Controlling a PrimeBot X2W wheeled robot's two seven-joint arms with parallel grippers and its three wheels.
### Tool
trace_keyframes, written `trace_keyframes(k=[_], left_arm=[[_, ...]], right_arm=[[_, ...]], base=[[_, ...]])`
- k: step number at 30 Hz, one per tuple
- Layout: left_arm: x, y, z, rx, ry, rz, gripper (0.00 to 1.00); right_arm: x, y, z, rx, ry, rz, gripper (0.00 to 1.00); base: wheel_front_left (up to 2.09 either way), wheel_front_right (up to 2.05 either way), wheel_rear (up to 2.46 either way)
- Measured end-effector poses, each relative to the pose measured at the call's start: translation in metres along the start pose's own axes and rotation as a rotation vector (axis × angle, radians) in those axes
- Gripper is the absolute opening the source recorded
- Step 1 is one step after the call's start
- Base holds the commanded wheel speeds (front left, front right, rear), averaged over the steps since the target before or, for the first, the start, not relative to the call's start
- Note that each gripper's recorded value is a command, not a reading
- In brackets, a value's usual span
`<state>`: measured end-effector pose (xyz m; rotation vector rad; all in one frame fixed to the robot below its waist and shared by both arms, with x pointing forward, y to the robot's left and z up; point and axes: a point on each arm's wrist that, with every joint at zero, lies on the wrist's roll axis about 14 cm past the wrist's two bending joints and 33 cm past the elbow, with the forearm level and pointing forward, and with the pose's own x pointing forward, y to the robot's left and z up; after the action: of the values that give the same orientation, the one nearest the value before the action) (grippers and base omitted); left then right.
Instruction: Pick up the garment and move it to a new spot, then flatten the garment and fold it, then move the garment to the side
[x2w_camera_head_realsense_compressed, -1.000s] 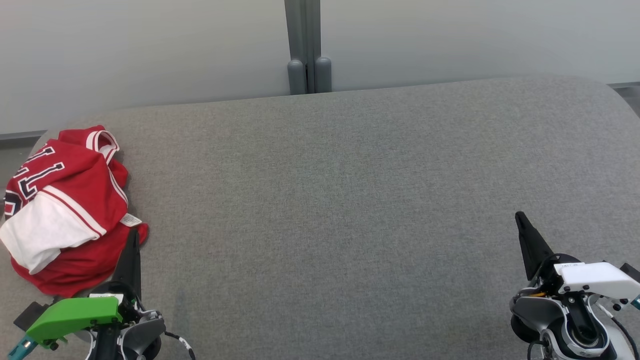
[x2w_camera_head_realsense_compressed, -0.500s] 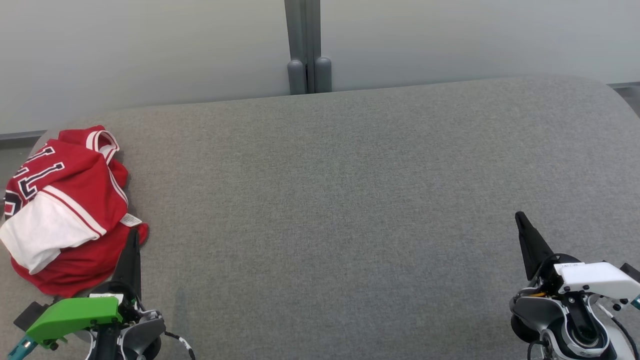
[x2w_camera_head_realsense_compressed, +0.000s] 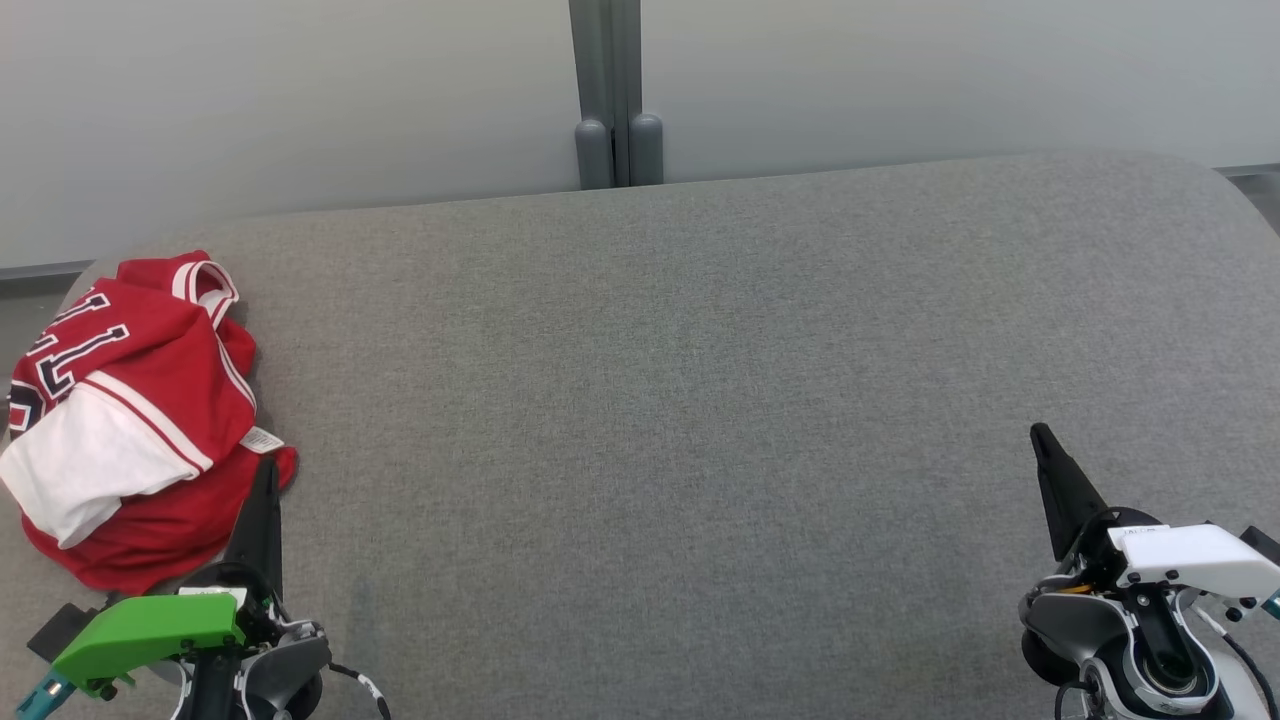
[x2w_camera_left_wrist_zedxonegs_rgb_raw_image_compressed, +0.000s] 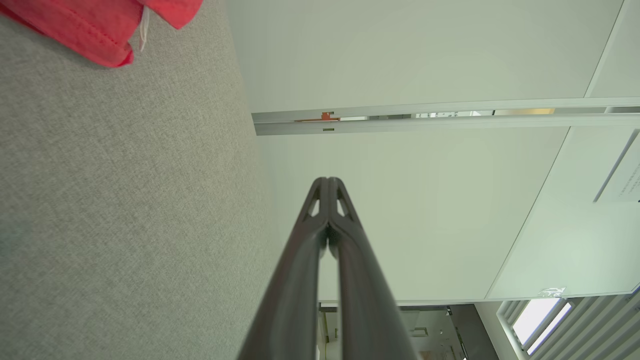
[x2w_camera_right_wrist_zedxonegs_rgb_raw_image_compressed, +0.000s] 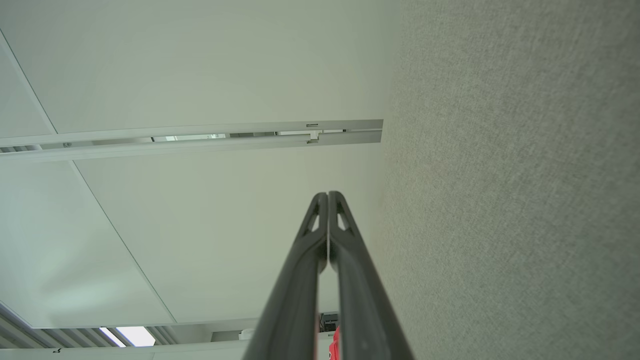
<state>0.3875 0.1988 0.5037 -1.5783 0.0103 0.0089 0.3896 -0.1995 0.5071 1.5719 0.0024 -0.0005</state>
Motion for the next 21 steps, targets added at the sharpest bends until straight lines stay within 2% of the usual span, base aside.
trace_keyframes(k=[21], left_arm=[[0.0,0.0,0.0,0.0,0.0,0.0,0.0]], right_arm=[[0.0,0.0,0.0,0.0,0.0,0.0,0.0]], base=[[0.0,0.0,0.0]])
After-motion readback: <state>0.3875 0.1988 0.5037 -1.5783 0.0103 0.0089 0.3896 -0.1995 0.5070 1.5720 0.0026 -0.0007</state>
